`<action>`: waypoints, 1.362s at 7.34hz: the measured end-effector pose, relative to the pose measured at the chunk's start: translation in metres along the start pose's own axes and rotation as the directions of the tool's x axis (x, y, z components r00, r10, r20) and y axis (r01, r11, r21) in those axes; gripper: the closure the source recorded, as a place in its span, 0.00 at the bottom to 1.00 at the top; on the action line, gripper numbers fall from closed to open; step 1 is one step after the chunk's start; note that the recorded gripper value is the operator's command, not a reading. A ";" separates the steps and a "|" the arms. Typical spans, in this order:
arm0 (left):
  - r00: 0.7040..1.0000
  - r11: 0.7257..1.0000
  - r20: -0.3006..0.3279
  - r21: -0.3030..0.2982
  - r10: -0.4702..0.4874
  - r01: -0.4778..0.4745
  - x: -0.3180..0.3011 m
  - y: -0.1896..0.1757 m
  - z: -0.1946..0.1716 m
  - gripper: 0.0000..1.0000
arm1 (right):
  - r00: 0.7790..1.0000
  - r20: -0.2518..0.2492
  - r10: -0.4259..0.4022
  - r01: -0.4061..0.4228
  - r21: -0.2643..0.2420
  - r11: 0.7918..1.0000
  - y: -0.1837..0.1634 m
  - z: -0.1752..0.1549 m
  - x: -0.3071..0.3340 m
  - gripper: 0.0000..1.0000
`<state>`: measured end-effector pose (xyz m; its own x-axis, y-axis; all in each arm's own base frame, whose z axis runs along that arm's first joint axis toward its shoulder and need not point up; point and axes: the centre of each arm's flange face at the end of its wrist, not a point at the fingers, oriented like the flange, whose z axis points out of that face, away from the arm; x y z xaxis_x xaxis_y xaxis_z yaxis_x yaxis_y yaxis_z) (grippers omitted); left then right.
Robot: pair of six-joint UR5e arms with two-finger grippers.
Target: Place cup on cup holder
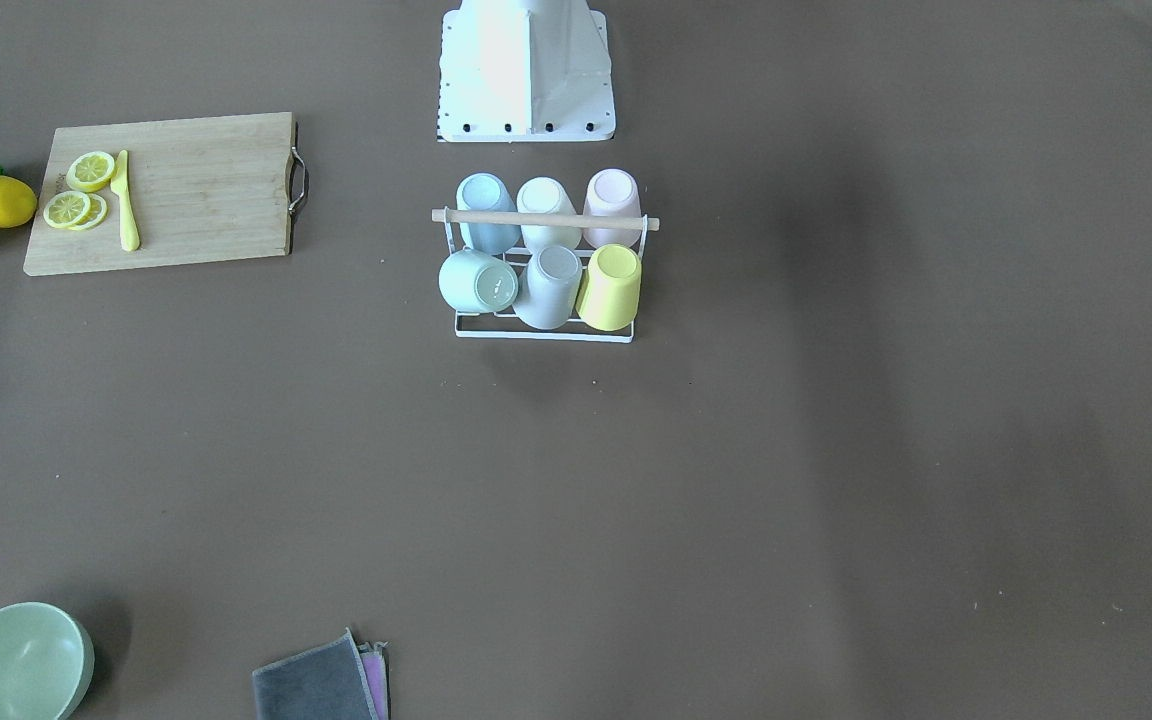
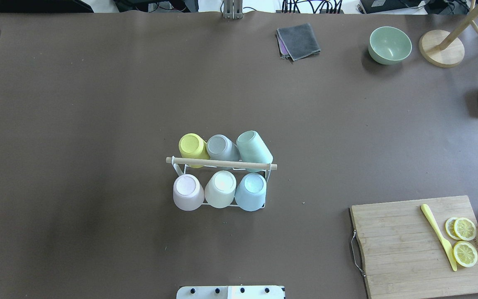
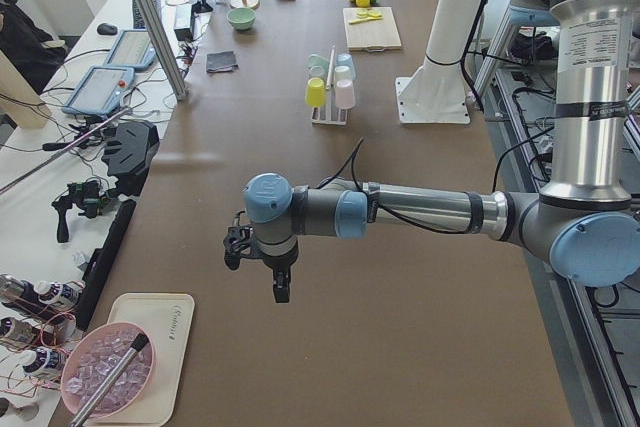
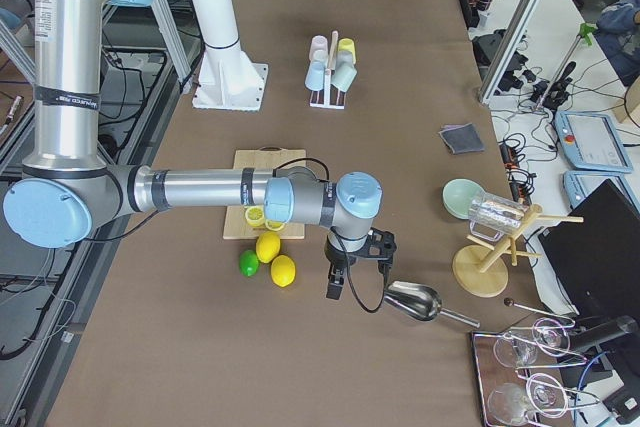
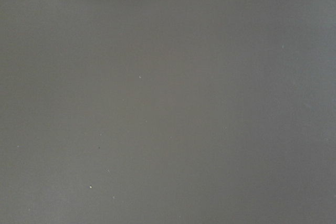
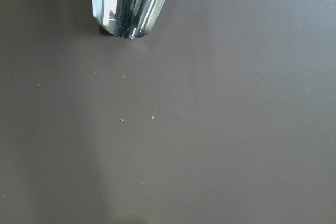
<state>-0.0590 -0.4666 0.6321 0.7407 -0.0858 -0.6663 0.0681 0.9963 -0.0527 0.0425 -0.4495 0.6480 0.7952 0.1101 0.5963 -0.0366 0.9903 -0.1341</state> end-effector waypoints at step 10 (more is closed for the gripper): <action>0.997 0.999 0.068 0.040 0.029 -0.032 -0.008 -0.001 0.005 0.01 | 0.983 0.061 -0.172 0.167 0.079 0.983 0.001 -0.007 -0.002 0.00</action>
<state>-0.0620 -0.4672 0.6412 0.7864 -0.0569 -0.6151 0.0711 0.9975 -0.0015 0.0451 -0.4494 0.6415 0.7515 -0.0566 0.6572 0.0489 0.9984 0.0300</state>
